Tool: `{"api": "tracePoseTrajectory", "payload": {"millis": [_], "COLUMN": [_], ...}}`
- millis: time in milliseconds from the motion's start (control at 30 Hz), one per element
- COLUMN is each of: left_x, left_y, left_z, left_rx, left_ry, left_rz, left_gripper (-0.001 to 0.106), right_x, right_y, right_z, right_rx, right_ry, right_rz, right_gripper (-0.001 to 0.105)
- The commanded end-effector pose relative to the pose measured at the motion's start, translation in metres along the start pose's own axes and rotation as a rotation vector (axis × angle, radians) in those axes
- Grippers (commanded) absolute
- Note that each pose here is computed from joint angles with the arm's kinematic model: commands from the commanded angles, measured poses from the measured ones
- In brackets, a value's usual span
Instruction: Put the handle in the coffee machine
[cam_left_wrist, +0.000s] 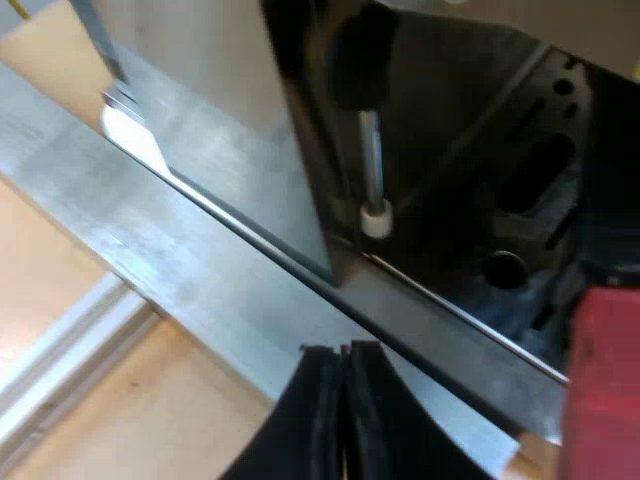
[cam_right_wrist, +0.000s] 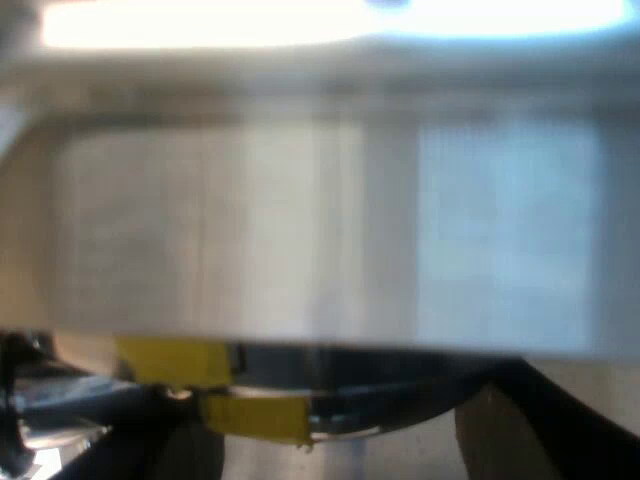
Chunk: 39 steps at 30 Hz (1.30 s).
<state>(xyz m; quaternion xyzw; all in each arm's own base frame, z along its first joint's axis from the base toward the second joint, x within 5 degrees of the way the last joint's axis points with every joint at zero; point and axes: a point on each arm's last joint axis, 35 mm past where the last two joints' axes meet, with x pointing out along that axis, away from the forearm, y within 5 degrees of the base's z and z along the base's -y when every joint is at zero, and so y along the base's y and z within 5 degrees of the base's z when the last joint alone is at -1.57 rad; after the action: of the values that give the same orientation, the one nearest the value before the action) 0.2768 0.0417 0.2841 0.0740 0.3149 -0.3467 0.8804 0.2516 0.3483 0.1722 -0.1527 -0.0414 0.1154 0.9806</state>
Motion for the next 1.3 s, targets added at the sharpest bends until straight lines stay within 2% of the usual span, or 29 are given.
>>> {"api": "tracePoseTrajectory", "payload": {"millis": [33, 233, 400, 567, 733, 967, 1300], "left_x": [-0.004, -0.001, 0.009, 0.018, 0.018, 0.017, 0.027], "left_y": [-0.004, -0.016, -0.033, -0.051, -0.059, -0.067, -0.091], "left_z": [0.002, -0.001, 0.001, 0.004, 0.002, 0.0, 0.005], "left_rx": [-0.009, -0.003, 0.016, 0.023, -0.025, -0.071, -0.057], "left_ry": [0.017, 0.071, 0.114, 0.161, 0.148, 0.163, 0.193], "left_rz": [-0.02, -0.097, -0.183, -0.263, -0.353, -0.418, -0.54], "left_gripper": [0.001, 0.001, 0.001, 0.001, 0.001, 0.001, 0.001], "right_x": [0.001, 0.001, 0.001, 0.001, 0.001, 0.001, 0.0], "right_y": [-0.004, -0.004, -0.005, -0.005, -0.006, -0.006, -0.005], "right_z": [0.013, 0.014, 0.014, 0.016, 0.017, 0.017, 0.018], "right_rx": [0.052, 0.053, 0.058, 0.013, 0.018, 0.019, 0.002], "right_ry": [-0.06, -0.068, -0.073, -0.082, -0.092, -0.095, -0.096], "right_rz": [-0.016, -0.019, -0.021, -0.027, -0.032, -0.033, -0.033], "right_gripper": [0.054, 0.054, 0.054, 0.054, 0.054, 0.054, 0.054]}}
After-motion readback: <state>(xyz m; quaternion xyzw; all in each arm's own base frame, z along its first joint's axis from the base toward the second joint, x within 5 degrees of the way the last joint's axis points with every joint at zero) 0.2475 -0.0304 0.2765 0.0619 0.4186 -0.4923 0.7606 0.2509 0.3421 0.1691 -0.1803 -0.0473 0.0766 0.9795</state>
